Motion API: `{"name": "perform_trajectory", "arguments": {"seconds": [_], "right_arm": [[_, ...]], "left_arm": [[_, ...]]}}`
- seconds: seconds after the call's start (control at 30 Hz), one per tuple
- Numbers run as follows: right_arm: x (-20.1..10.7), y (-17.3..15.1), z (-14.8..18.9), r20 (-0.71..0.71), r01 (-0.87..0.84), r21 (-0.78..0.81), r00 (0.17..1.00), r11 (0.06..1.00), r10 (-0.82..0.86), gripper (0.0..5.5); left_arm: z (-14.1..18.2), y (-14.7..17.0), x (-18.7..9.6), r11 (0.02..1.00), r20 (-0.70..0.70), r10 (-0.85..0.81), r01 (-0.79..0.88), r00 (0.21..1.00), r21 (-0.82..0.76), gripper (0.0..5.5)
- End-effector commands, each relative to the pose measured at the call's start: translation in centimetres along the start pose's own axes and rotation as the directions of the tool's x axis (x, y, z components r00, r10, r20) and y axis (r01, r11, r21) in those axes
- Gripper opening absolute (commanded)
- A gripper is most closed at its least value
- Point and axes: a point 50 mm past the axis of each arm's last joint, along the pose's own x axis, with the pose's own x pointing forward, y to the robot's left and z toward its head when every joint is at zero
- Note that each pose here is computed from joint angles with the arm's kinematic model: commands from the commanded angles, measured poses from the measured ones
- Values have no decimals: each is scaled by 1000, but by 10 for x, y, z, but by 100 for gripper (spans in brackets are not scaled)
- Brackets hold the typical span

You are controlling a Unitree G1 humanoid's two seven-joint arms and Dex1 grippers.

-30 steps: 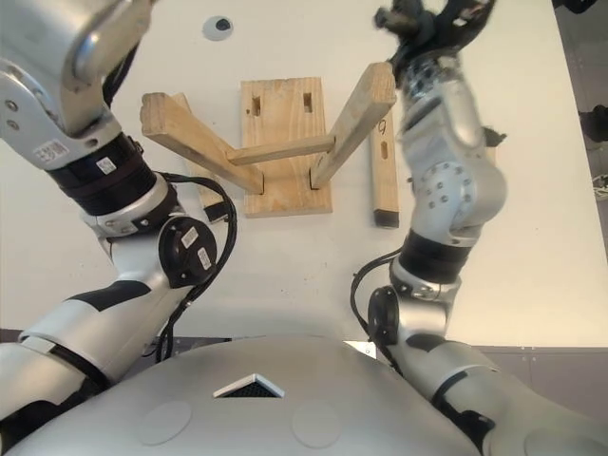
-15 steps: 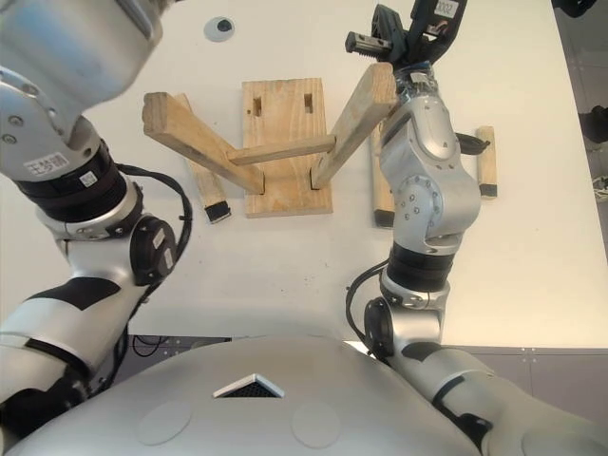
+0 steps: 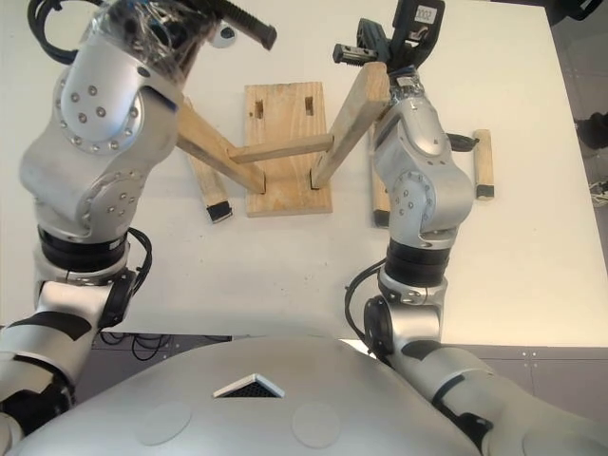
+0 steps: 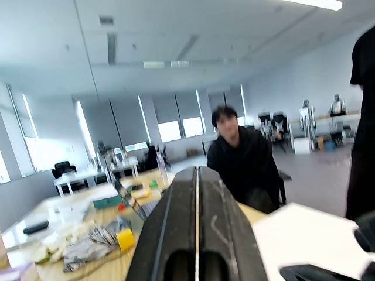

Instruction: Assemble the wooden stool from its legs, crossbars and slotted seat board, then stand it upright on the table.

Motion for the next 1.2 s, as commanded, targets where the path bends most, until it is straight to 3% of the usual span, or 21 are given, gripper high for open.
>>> {"name": "perform_trajectory", "arguments": {"seconds": [0.03, 0.23, 0.53, 0.73, 0.77, 0.87, 0.97, 1.03, 1.13, 1.2], "right_arm": [[4, -3, 4, 6, 10, -6, 1000, 1000, -10, 2], [6, -5, 3, -4, 23, -4, 1000, 1000, -23, 2], [5, -9, 2, 1, 56, 1, 998, 998, -56, 2], [6, -7, 3, 5, 48, -5, 999, 999, -48, 2], [7, -6, 3, 4, 43, -7, 999, 999, -43, 2], [8, -1, 4, -2, 17, -15, 1000, 1000, -18, 2], [9, 6, 7, 0, -12, -35, 1000, 999, 12, 2], [8, 7, 7, 1, -14, -41, 1000, 999, 14, 2], [7, 1, 6, 7, 14, -35, 1000, 999, -14, 2], [7, -3, 7, 11, 32, -32, 999, 999, -31, 2]], "left_arm": [[-52, 15, 0, 997, -131, 81, -77, 988, 32, 0], [-41, 29, 11, 993, -104, 116, -115, 988, 22, 0], [-14, -21, -9, 991, -369, -96, 53, 924, -126, 0], [-58, -40, -35, 973, -654, -203, 73, 729, -220, 0], [-71, -47, -46, 966, -709, -241, 95, 662, -240, 0], [-90, -59, -64, 956, -775, -289, 124, 563, -266, 0], [-89, -57, -60, 960, -762, -273, 110, 587, -259, 0], [-77, -52, -46, 965, -677, -236, 88, 697, -247, 0], [-19, -30, -10, 977, -338, -133, 66, 932, -202, 0], [20, -15, 1, 977, -122, -88, 62, 989, -204, 0]]}}
